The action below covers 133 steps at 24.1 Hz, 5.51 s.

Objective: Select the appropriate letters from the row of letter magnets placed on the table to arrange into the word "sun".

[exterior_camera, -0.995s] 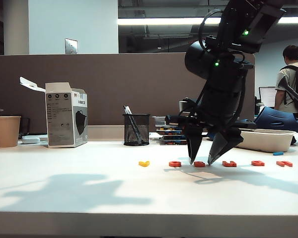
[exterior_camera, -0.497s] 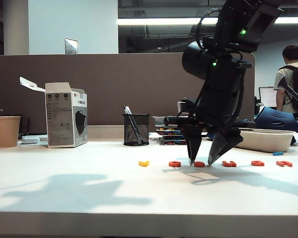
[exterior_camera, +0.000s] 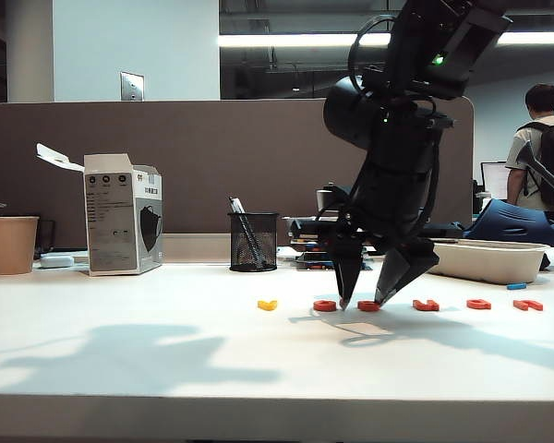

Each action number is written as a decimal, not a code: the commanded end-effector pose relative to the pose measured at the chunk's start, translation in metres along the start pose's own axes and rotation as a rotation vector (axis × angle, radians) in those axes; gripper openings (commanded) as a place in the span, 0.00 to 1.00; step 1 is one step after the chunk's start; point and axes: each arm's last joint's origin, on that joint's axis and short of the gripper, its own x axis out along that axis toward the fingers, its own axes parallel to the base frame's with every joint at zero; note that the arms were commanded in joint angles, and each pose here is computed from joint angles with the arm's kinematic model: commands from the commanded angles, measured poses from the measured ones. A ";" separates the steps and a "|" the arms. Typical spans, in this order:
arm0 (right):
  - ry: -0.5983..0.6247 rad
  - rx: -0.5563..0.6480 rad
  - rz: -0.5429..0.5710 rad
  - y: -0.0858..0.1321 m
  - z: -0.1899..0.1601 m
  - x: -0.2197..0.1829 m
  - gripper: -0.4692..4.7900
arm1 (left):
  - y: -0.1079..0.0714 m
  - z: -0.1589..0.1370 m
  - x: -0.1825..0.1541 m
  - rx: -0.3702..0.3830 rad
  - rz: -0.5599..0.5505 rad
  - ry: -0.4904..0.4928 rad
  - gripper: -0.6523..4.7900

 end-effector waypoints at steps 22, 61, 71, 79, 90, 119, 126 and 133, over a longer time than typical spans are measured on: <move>0.174 -0.013 -0.042 -0.006 -0.021 0.012 0.28 | 0.001 0.001 -0.002 0.005 0.005 -0.004 0.11; 0.040 -0.009 -0.002 -0.002 -0.001 -0.010 0.24 | 0.002 -0.001 -0.002 0.013 0.018 0.010 0.11; -0.043 -0.002 0.026 0.002 0.018 -0.036 0.24 | 0.002 -0.001 -0.002 0.014 0.019 0.010 0.11; 0.051 0.019 0.036 0.004 0.006 -0.057 0.24 | 0.002 -0.001 -0.002 0.013 0.018 0.009 0.11; 0.121 0.101 -0.040 0.043 -0.041 -0.047 0.24 | 0.002 -0.001 -0.002 0.013 0.019 0.009 0.11; 0.150 0.112 -0.046 0.039 -0.059 -0.033 0.52 | 0.002 -0.001 -0.002 0.013 0.013 0.016 0.11; 0.139 0.107 -0.040 0.040 -0.056 -0.035 0.75 | 0.002 -0.001 -0.002 0.014 0.013 0.016 0.11; 0.059 0.032 -0.007 0.052 -0.019 -0.065 0.75 | 0.002 -0.001 -0.002 0.014 0.013 0.016 0.11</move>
